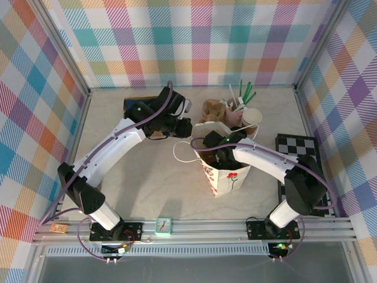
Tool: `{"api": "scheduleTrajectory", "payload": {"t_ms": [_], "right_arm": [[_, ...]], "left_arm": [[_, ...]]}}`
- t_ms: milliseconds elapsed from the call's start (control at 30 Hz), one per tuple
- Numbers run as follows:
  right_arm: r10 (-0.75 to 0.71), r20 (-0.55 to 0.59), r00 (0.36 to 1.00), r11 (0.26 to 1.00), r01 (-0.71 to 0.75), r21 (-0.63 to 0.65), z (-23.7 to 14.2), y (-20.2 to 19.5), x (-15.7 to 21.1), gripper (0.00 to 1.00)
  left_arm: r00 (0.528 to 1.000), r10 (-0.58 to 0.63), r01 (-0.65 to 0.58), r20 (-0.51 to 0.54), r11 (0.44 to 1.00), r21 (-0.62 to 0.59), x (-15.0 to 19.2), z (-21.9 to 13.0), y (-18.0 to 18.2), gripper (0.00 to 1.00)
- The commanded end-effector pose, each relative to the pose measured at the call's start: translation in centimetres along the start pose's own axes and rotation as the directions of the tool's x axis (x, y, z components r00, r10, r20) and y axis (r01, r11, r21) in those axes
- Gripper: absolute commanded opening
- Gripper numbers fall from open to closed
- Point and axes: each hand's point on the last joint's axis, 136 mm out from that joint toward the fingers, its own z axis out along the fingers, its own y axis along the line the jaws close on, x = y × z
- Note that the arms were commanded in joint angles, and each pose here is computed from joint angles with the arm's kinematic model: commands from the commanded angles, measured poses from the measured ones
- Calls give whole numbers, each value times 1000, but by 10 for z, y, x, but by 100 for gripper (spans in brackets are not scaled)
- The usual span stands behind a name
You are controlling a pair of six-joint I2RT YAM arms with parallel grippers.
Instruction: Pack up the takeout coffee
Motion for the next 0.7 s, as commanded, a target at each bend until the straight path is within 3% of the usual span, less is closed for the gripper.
{"api": "scheduleTrajectory", "payload": {"t_ms": [0, 667], "right_arm": [[10, 0, 1000, 1000, -10, 7, -1, -3, 3, 28], [-10, 15, 1000, 1000, 9, 18, 5, 1, -13, 27]], "left_arm": [[1000, 25, -25, 2, 1000, -11, -1, -5, -3, 14], [999, 16, -17, -40, 1000, -18, 11, 5, 2, 14]]}}
